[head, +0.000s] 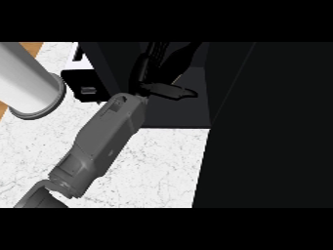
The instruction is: Pick up the wine, place it into the cabinet and close the cabinet
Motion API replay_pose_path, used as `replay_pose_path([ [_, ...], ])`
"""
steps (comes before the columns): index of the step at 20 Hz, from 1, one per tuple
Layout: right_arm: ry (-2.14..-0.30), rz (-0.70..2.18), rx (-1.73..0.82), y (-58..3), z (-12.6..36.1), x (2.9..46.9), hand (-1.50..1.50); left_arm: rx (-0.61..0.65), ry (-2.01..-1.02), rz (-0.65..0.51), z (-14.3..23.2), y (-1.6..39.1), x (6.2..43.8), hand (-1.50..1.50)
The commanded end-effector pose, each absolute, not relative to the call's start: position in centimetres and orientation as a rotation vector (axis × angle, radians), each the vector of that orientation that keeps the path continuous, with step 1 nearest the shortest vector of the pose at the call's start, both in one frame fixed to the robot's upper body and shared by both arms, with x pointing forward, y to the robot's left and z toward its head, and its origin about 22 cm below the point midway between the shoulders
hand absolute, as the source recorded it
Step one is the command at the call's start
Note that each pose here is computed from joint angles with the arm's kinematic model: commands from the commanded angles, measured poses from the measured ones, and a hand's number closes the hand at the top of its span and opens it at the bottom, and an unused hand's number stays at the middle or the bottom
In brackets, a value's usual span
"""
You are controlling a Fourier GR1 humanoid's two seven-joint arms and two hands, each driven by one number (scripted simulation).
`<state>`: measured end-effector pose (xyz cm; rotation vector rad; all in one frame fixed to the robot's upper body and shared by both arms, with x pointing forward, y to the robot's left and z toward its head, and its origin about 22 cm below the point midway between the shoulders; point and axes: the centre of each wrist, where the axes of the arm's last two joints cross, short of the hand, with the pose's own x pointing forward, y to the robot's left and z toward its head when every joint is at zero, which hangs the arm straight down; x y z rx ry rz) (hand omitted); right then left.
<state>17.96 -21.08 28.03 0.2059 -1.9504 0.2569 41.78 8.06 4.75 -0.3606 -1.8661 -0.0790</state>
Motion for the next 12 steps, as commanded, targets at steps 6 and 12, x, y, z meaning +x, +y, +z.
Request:
replay_pose_path([
  [6,-1.985,0.272,0.224,-19.7,29.0,15.9,-1.50,-0.459,-1.879,-0.146,6.7,4.3,36.8,-1.50],
  [12,-1.991,0.244,0.222,-19.8,28.1,16.4,-1.50,-0.470,-1.879,-0.058,8.2,2.5,30.8,-1.50],
])
